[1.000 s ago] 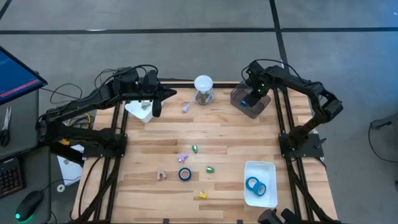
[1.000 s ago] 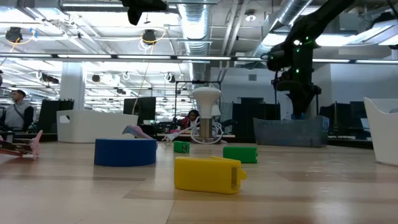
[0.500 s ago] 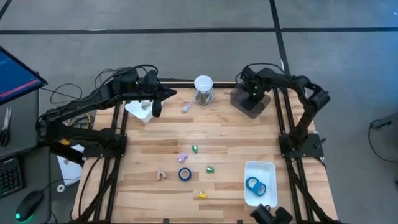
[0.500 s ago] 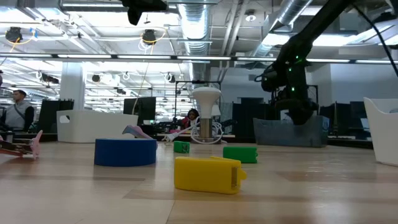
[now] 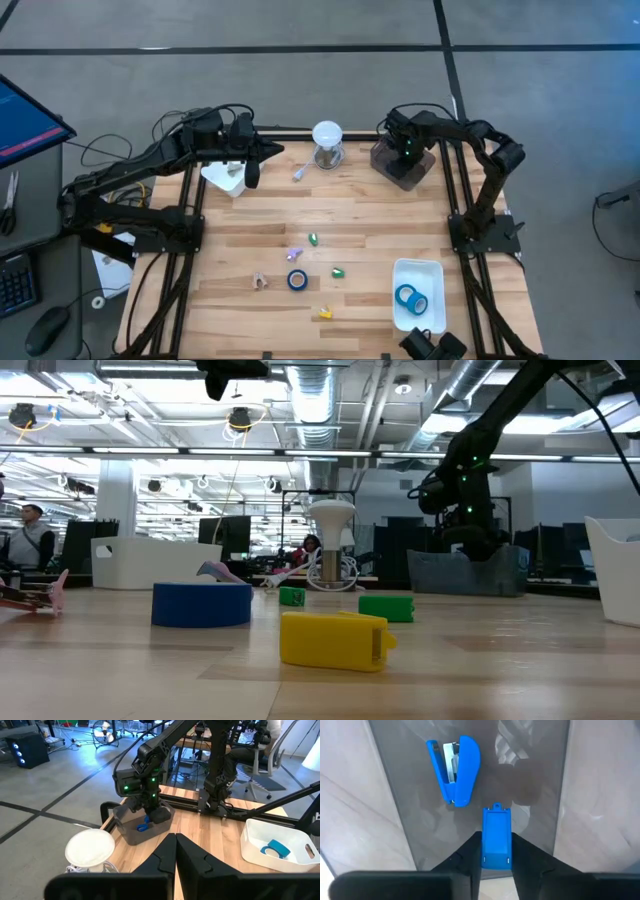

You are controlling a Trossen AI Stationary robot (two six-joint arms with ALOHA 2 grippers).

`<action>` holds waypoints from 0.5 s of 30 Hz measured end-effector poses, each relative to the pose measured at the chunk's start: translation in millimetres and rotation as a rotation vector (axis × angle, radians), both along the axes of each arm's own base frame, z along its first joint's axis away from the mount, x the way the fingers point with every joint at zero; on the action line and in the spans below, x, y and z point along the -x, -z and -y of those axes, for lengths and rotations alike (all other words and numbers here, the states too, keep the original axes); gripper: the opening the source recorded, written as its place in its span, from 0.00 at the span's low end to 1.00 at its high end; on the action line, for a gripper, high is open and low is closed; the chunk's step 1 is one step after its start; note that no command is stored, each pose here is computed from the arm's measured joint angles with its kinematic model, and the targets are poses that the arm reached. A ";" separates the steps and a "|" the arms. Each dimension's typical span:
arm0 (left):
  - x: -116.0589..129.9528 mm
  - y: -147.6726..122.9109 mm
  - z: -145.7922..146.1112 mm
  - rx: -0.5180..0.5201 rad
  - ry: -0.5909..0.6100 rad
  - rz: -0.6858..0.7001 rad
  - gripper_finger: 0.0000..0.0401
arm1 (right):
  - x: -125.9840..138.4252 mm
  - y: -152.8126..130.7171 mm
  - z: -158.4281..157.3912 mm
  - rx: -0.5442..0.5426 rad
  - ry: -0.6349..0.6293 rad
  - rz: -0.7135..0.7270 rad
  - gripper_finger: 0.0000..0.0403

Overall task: Pick and place Stapler, Stapler remover, tape
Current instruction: Put the blue stapler into the black bin

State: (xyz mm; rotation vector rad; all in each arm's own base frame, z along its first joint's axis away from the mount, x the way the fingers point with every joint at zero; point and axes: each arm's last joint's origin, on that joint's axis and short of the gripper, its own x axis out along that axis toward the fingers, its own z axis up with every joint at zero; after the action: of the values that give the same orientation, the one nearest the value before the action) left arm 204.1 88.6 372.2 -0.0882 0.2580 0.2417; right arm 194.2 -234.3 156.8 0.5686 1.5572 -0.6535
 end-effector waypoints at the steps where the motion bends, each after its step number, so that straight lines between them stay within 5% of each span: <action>1: 0.0 0.0 0.1 0.000 0.000 0.000 0.01 | 0.2 0.0 -0.2 -0.002 -0.002 -0.002 0.22; 15: 0.0 0.0 0.1 0.003 0.000 0.000 0.01 | -1.2 0.0 -1.0 0.006 -0.043 -0.012 0.44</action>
State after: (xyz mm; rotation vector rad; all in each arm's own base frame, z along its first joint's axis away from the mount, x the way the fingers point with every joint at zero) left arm 204.2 88.5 372.2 -0.0915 0.2579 0.2418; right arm 195.4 -233.3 156.9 0.5265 1.5742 -0.6301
